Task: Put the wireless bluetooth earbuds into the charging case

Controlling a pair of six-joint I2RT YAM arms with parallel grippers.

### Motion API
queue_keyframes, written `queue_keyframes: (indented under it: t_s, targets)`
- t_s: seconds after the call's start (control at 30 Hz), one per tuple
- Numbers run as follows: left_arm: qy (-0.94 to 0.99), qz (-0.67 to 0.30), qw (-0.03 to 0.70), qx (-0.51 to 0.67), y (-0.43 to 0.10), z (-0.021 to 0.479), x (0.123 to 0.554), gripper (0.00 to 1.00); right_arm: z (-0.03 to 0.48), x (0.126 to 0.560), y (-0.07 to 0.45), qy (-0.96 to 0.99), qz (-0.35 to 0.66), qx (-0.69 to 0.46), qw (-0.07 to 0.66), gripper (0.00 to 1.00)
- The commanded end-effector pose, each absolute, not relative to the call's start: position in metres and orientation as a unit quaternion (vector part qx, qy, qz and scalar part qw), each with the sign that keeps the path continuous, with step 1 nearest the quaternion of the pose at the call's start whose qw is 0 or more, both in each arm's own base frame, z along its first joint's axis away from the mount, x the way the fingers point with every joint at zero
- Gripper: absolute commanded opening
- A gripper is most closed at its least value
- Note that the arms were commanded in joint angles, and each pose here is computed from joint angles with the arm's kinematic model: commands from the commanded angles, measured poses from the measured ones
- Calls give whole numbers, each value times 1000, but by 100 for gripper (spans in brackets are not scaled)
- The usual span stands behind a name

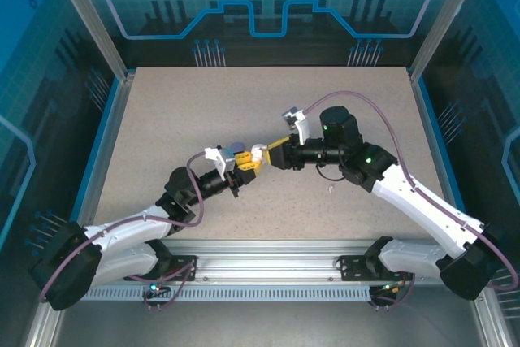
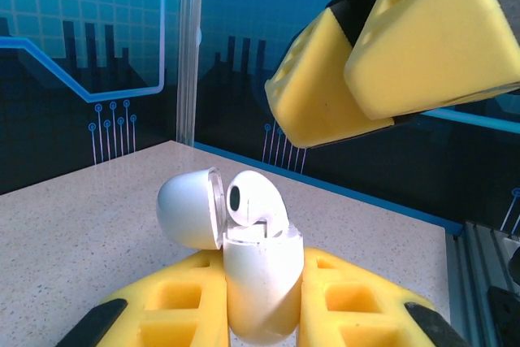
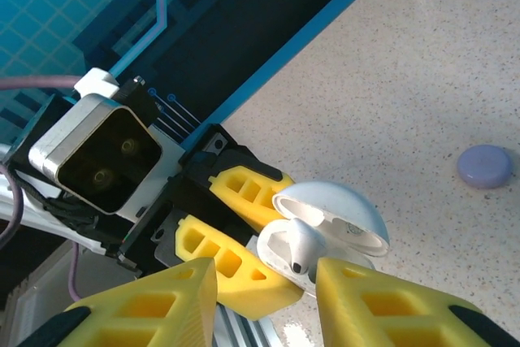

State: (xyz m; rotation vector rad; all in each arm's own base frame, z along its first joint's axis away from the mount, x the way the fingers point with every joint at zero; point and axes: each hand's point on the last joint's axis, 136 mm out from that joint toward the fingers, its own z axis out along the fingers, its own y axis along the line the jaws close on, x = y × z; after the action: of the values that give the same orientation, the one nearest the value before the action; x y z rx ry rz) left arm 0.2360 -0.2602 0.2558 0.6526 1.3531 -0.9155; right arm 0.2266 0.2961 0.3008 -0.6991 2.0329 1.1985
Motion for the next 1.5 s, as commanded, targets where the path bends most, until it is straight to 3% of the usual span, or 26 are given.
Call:
queue_keyframes:
  t_s: [0.0,0.73,1.23,1.47]
  targets:
    - [567,-399,657,295,-263,275,236,19,319,230,303,764,483,-267,333,36]
    - [568,-401,655,297,-264,277,235,19,310,228,321,759,510,-278,293,33]
    - [567,-399,654,301,-263,277,232,19,316,236,305,771,487,-258,319,32]
    - [567,-396,655,303,-262,277,232,19,308,228,312,773,496,-269,288,30]
